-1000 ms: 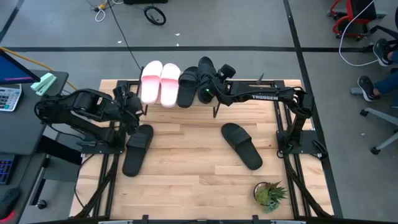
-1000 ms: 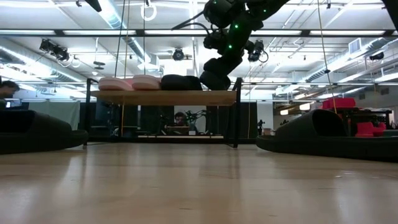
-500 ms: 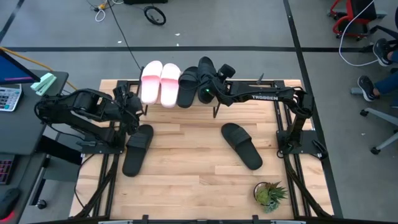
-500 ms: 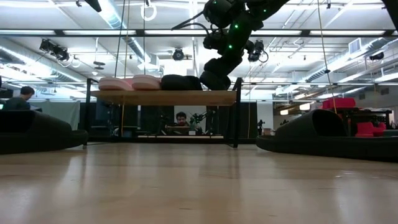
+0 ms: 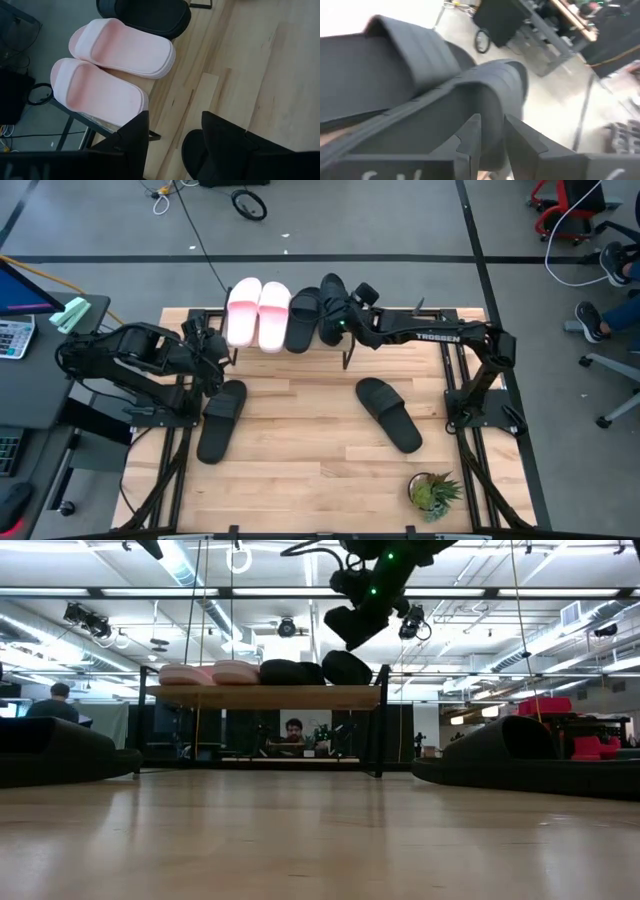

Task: Pick and place slides into the shelf
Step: Put the black slide on the shelf

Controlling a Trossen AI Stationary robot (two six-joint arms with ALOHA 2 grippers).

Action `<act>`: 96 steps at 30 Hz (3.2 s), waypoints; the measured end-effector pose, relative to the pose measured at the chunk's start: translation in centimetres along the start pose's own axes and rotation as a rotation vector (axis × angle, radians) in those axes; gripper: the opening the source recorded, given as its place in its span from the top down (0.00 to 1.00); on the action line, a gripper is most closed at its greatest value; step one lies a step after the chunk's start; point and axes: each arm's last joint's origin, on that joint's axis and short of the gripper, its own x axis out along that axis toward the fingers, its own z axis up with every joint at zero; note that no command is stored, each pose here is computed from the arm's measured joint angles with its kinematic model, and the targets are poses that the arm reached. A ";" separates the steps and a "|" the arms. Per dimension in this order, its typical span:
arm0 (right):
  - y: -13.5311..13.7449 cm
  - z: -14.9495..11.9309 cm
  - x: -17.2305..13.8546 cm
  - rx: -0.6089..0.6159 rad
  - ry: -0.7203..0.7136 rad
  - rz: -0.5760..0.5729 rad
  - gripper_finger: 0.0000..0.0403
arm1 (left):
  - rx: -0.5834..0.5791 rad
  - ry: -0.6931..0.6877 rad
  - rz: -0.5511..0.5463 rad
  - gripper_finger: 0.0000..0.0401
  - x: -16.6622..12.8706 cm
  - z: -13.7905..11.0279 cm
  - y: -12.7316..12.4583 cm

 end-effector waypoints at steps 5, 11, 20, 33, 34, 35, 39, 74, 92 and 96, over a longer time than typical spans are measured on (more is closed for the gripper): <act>0.0 0.1 -0.1 -0.004 -0.007 0.038 0.78 | -0.001 0.000 0.000 0.52 0.0 0.0 0.0; -1.1 -0.1 1.1 -0.072 0.011 -0.001 0.78 | 0.000 0.000 0.000 0.52 0.0 0.0 0.0; -3.8 -0.1 3.4 -0.019 0.000 0.101 0.78 | 0.001 0.000 0.000 0.52 0.0 0.0 0.0; -4.4 -0.2 4.0 0.011 0.005 0.152 0.98 | 0.011 0.014 0.005 0.54 0.0 -0.1 0.1; -4.2 -0.2 3.9 0.008 0.004 0.154 0.98 | 0.011 0.014 0.005 0.53 0.0 -0.2 0.1; -4.2 -0.2 3.6 0.005 0.003 0.157 0.99 | 0.011 0.014 0.005 0.53 0.0 -0.2 0.1; -3.6 0.2 2.1 -0.033 -0.020 0.165 0.99 | 0.013 0.015 0.005 0.52 0.0 -0.2 0.1; -1.2 -2.0 2.2 0.108 -0.034 0.338 1.00 | 0.007 0.008 0.004 0.52 0.0 -0.1 0.0; -2.2 -2.7 5.3 0.200 -0.114 0.357 1.00 | 0.007 0.007 0.003 0.52 0.0 -0.1 0.0; -2.3 -2.2 5.8 0.199 -0.178 0.355 1.00 | 0.008 0.006 0.003 0.53 0.0 -0.1 0.0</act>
